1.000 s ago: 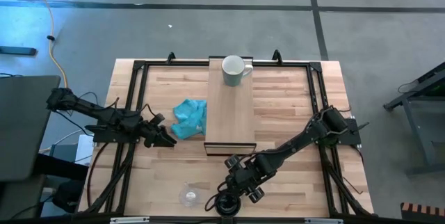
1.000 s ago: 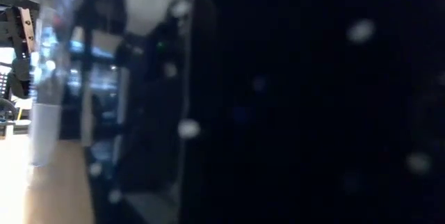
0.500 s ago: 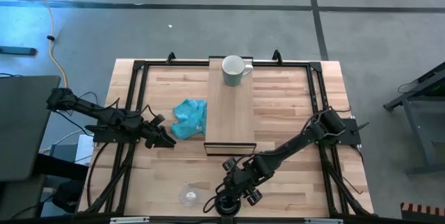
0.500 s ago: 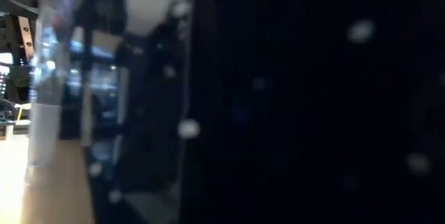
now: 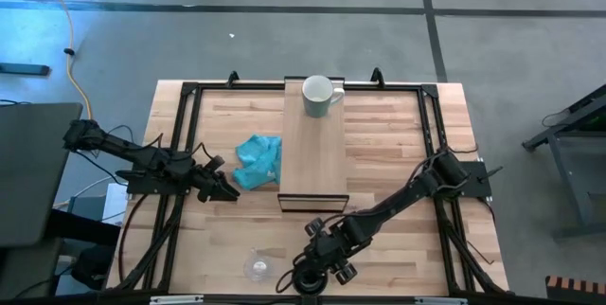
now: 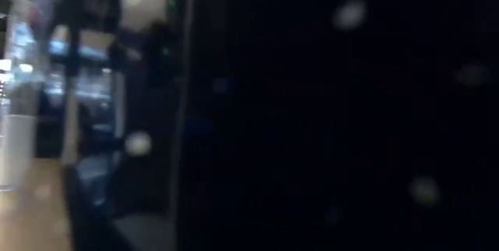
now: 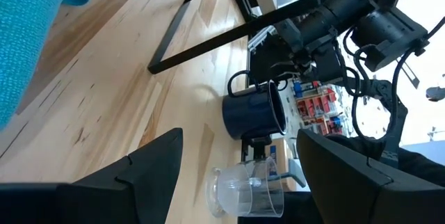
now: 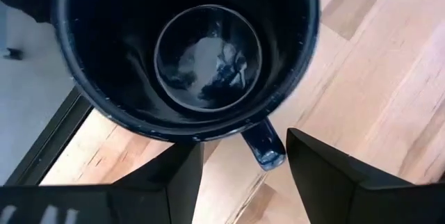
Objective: Stack small to large cups/mugs on shelf
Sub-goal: Put the black mug on the shelf
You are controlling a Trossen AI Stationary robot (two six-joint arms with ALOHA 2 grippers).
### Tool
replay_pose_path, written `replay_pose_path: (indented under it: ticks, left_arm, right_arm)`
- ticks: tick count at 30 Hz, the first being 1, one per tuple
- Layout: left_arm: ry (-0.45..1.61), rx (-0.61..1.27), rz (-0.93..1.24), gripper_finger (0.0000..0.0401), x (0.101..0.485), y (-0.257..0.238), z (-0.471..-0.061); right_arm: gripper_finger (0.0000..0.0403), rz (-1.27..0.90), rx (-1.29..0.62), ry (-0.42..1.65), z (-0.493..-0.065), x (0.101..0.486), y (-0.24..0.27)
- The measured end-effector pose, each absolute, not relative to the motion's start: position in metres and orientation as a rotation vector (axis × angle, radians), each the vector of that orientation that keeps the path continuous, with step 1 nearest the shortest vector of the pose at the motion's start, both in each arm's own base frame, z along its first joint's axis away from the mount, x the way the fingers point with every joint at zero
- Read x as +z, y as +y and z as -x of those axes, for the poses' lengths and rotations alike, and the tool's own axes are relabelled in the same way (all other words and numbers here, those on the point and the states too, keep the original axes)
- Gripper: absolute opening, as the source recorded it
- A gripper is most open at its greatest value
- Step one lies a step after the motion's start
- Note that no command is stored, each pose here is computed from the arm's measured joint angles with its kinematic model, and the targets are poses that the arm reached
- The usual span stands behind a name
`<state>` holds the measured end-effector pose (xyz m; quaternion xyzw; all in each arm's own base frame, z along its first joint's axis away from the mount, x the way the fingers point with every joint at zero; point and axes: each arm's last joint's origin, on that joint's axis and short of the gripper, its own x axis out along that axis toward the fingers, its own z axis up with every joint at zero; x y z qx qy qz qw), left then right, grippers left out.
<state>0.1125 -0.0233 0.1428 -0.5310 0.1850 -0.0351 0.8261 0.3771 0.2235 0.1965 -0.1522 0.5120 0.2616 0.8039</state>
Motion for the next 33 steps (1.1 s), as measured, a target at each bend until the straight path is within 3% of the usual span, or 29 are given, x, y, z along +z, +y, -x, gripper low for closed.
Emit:
replay_pose_path:
  ticks: [14, 33]
  left_arm:
    - [0.391, -0.072, 1.132, 0.0271, 0.143, -0.023, -0.112]
    - [0.390, -0.074, 1.121, 0.0271, 0.143, -0.023, -0.112]
  right_arm:
    - [0.0094, 0.185, 0.531, 1.188, -0.372, 0.195, 0.223]
    - [0.0087, 0.041, 0.462, 1.249, -0.359, 0.195, 0.242]
